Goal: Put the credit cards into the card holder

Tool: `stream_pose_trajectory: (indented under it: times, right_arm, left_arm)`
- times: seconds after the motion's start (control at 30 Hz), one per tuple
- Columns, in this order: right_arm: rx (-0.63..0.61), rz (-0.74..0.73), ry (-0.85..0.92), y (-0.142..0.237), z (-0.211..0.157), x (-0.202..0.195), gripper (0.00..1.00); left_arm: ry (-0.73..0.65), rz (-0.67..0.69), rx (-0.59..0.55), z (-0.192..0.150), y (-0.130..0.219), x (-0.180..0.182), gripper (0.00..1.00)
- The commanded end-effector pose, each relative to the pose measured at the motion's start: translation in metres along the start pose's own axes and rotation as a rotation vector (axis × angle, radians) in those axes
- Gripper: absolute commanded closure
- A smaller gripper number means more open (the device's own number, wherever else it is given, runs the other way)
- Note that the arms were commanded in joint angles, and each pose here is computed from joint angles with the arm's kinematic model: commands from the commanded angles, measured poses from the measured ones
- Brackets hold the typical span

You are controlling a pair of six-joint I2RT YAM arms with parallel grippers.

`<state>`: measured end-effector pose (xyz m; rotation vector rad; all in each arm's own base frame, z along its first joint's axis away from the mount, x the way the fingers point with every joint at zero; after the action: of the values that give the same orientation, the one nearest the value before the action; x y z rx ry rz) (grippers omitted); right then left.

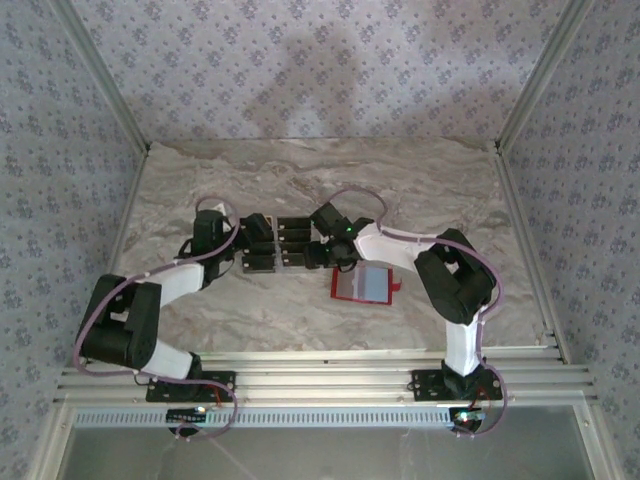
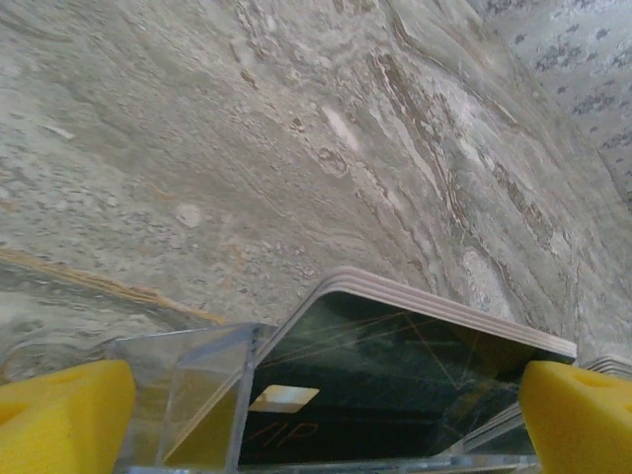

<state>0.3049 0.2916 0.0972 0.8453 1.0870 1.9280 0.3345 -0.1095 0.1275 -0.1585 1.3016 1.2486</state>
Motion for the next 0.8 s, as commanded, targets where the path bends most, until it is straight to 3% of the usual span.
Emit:
stream_pose_trajectory:
  times: [0.0, 0.77]
  right_arm:
    - [-0.003, -0.031, -0.014, 0.001, 0.008, -0.012, 0.41]
    - [-0.023, -0.101, -0.160, 0.018, 0.007, -0.103, 0.41]
  left_arm:
    - [-0.025, -0.039, 0.001, 0.001, -0.007, -0.017, 0.00]
    - [-0.116, -0.109, 0.103, -0.028, -0.086, -0.091, 0.00]
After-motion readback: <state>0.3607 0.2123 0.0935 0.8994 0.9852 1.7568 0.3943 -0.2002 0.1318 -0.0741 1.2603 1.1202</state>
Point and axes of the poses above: each hand's point on the last joint's axis, 136 mm out from that joint toward the fingers, its own y axis back along the fingers, its own x axis along the line the jaws close on, z = x × y, the point moved 6 cm from there along y, back along the fingers, and after that the axes turned 15 degrees about y, right-handed, at the moved point
